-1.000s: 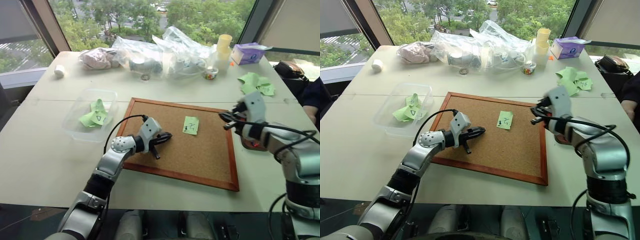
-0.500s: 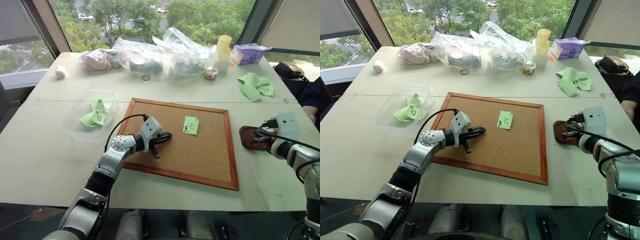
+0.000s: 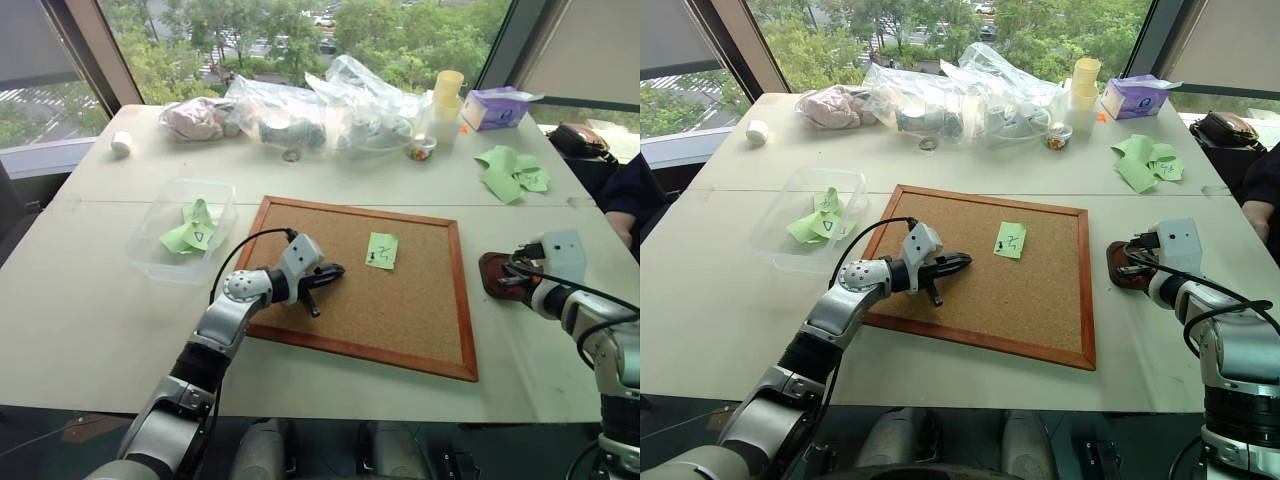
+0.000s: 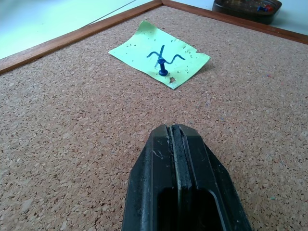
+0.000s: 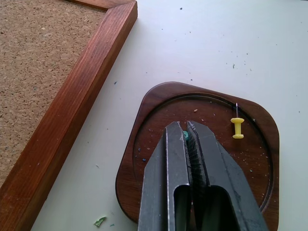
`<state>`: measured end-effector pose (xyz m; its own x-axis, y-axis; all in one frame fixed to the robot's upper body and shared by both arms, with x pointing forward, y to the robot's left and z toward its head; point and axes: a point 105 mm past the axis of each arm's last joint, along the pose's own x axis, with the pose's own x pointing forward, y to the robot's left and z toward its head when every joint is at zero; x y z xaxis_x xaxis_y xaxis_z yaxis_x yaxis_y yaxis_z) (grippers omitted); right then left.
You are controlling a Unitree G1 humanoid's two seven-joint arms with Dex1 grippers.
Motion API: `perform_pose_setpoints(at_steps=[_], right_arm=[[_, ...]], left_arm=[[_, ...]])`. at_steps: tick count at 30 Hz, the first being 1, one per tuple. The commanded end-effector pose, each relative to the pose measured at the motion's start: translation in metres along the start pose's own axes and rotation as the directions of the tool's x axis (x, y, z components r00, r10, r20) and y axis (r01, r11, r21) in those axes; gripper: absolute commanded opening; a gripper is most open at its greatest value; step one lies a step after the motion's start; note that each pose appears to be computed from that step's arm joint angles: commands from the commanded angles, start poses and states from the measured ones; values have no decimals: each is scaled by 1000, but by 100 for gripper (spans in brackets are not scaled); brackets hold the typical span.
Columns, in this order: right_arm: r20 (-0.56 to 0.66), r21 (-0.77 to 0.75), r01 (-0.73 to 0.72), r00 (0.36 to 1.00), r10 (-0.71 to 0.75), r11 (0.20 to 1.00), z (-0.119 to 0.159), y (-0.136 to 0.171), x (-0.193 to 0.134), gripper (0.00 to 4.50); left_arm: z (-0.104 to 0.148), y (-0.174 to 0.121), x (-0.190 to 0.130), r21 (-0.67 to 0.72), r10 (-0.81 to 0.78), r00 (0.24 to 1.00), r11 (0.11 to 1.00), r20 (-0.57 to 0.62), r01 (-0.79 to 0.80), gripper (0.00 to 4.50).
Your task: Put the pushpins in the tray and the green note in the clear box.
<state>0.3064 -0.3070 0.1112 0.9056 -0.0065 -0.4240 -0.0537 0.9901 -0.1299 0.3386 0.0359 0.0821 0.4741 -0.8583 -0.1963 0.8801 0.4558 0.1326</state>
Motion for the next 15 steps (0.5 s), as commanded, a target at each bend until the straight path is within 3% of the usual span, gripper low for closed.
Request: perform_pose_setpoints(at_steps=[1,8,15], right_arm=[[15,13,10,1000,-10,1000,1,-4,-2,90],[50,4,23,998,-23,1000,13,-6,-8,446],[145,-28,-81,986,84,996,48,20,-14,446]], left_arm=[[-22,-1,-3,-31,20,997,999,-73,-22,0],[-23,-3,-3,-31,13,997,999,-77,-15,0],[-23,-2,-3,-30,11,997,999,-78,-13,0]])
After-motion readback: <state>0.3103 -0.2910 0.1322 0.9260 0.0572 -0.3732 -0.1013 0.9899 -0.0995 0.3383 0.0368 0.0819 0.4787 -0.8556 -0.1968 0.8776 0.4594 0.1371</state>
